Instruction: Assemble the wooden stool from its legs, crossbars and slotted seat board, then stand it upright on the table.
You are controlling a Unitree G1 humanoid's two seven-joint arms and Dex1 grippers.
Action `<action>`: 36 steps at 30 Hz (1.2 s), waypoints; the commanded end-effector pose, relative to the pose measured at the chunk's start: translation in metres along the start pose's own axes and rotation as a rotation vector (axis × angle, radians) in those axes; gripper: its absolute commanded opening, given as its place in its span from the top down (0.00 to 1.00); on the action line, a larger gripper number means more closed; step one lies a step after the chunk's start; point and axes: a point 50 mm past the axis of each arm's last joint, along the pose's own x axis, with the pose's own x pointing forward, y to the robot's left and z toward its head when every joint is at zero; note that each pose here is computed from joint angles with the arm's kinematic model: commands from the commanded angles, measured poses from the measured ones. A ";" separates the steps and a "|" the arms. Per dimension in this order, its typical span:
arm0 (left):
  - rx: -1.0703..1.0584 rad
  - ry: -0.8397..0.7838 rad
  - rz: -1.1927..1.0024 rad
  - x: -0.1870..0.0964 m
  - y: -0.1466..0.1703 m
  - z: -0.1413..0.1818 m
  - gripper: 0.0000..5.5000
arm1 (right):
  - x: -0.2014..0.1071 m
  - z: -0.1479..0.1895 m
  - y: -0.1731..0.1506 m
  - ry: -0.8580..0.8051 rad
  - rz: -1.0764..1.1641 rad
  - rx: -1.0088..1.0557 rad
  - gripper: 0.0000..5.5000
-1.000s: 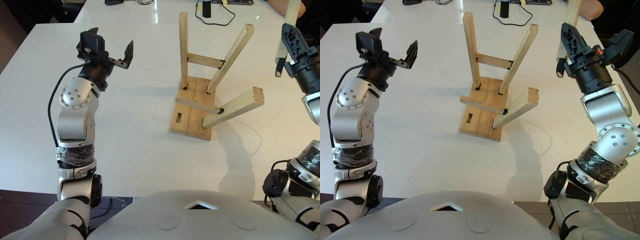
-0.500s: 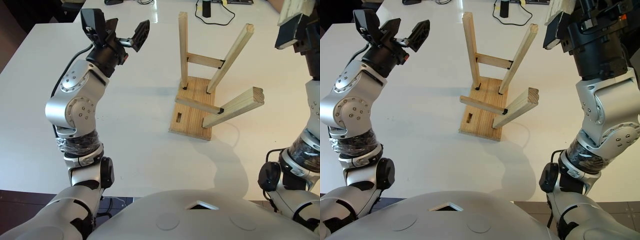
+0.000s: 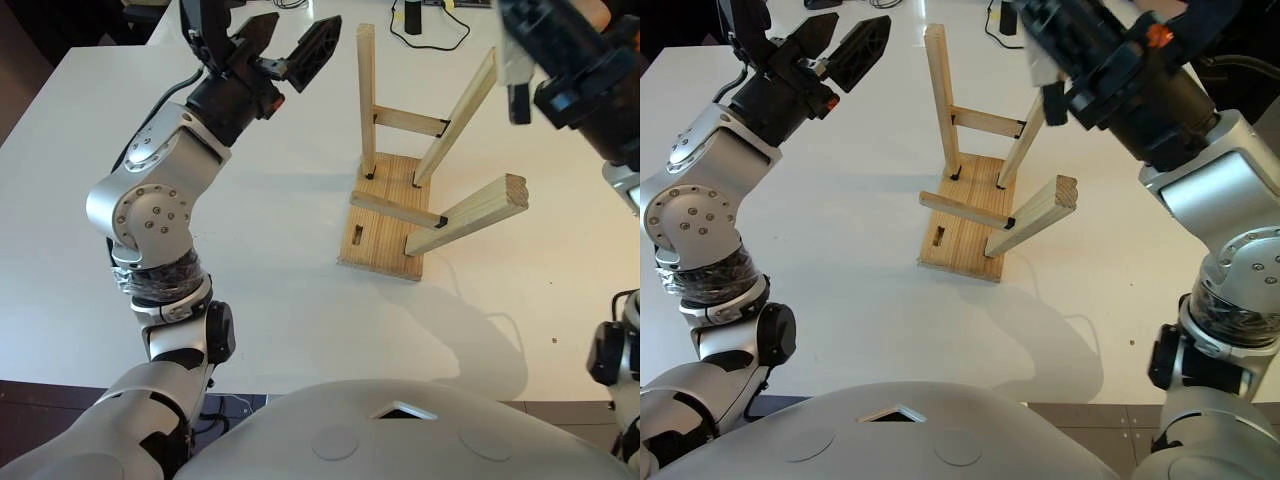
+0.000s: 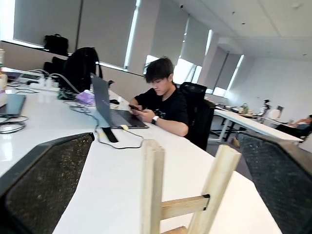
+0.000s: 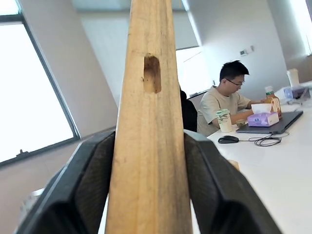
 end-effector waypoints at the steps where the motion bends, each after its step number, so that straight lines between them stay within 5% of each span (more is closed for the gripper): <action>1: -0.060 -0.038 -0.307 0.003 -0.030 0.013 0.02 | 0.006 -0.006 0.015 0.201 0.240 -0.269 0.62; 7: -0.202 -0.130 -0.597 -0.015 -0.049 0.035 0.02 | 0.007 0.008 0.018 0.137 0.388 -0.182 0.63; 14: -0.168 -0.038 -0.598 -0.020 -0.044 0.028 0.02 | 0.002 0.016 0.013 0.145 0.389 -0.192 0.63; 29: -0.033 -0.002 -0.852 -0.032 -0.074 0.037 0.02 | 0.009 0.010 -0.003 0.443 0.569 -0.328 0.63; 36: 0.069 0.039 -0.843 -0.033 -0.075 0.029 0.20 | 0.006 0.007 -0.006 0.500 0.605 -0.348 0.63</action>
